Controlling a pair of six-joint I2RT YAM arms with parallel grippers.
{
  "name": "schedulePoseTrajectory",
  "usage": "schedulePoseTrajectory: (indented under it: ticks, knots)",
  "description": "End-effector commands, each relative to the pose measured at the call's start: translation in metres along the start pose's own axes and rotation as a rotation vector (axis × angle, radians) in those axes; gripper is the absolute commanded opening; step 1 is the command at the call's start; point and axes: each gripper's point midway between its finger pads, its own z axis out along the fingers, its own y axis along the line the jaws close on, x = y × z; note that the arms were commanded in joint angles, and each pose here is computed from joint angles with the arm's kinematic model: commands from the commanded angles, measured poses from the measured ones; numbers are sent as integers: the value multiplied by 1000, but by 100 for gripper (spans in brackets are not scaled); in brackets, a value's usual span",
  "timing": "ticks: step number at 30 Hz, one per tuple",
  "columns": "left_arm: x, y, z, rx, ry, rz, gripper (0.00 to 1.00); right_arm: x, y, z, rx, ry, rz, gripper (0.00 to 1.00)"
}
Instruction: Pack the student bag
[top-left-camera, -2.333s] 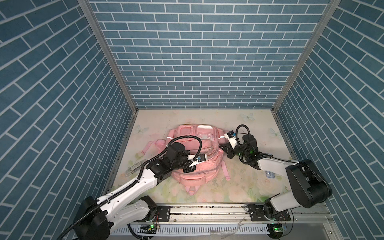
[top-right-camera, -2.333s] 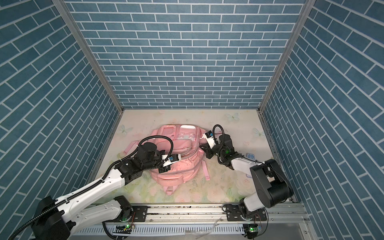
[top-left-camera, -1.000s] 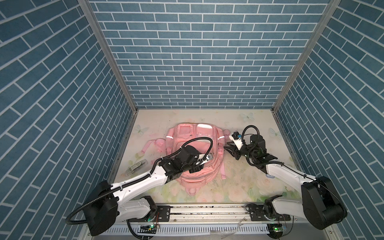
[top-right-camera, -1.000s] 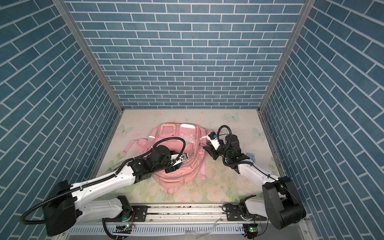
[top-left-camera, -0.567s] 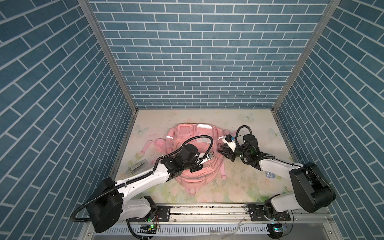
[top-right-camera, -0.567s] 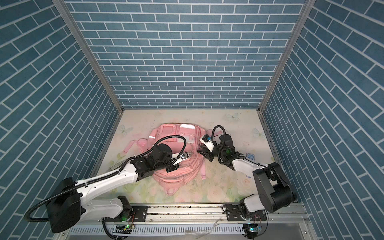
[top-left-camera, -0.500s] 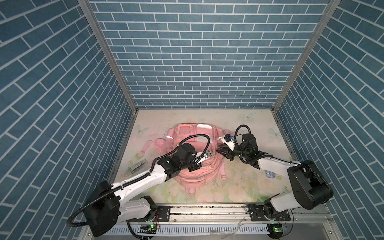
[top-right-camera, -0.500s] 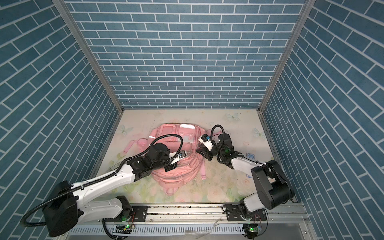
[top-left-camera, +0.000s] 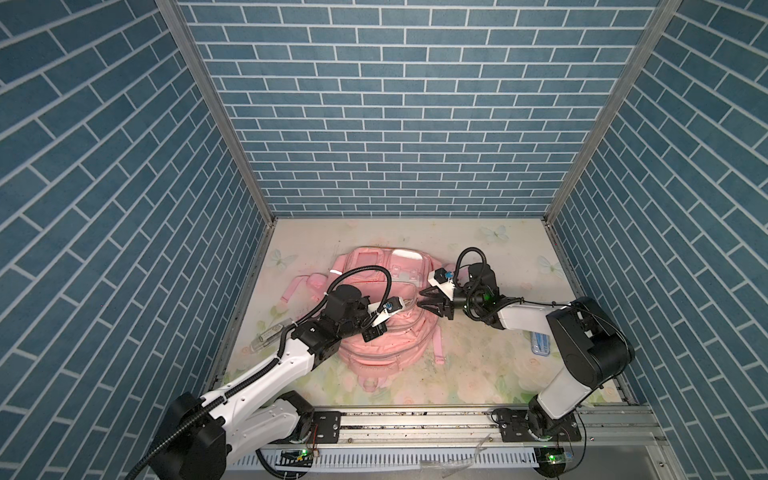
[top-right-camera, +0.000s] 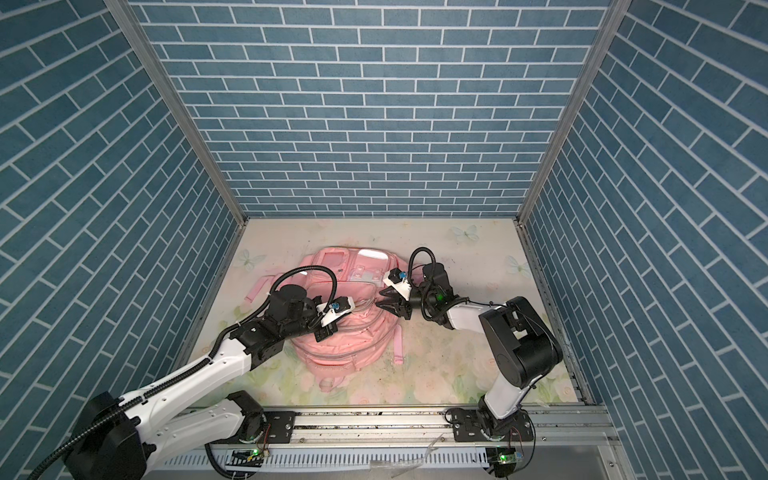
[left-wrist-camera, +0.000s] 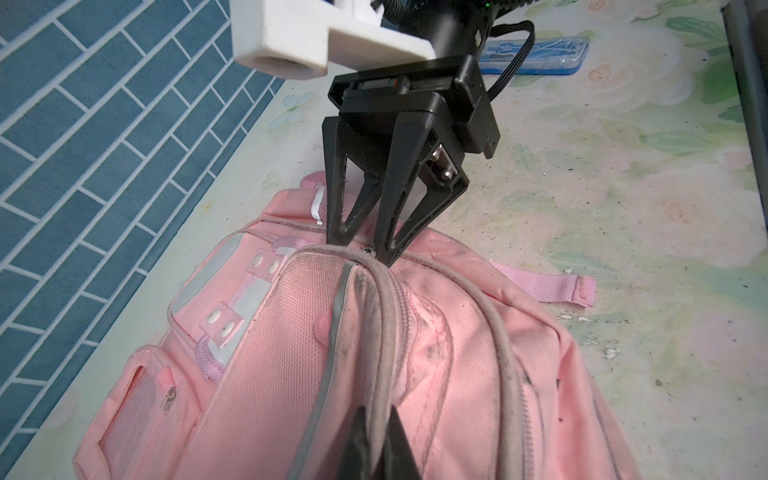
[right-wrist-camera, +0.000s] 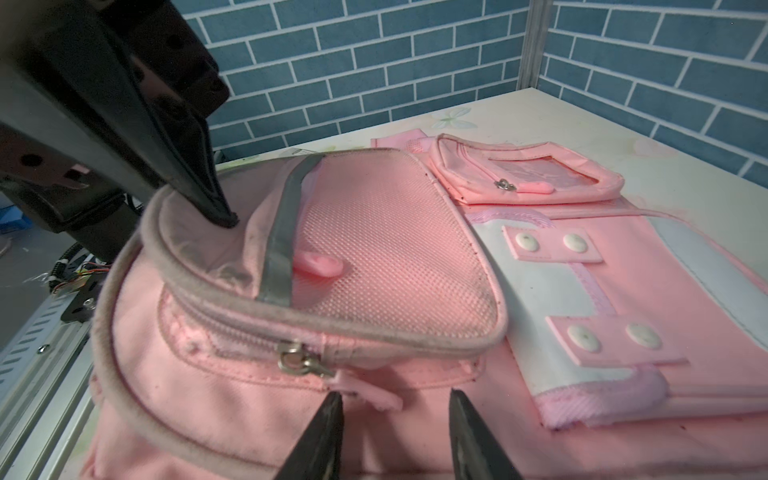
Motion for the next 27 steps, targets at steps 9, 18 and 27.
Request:
schedulePoseTrajectory:
  ticks: [9,18,27]
  knots:
    - [-34,13,-13,-21,-128,113,0,10,25,22,-120,7,-144,43]
    - [-34,25,-15,-61,-104,108,0,13,37,11,-100,17,-145,28]
    - [-36,33,-15,-94,-108,66,0,-2,34,7,-59,-11,-111,8]
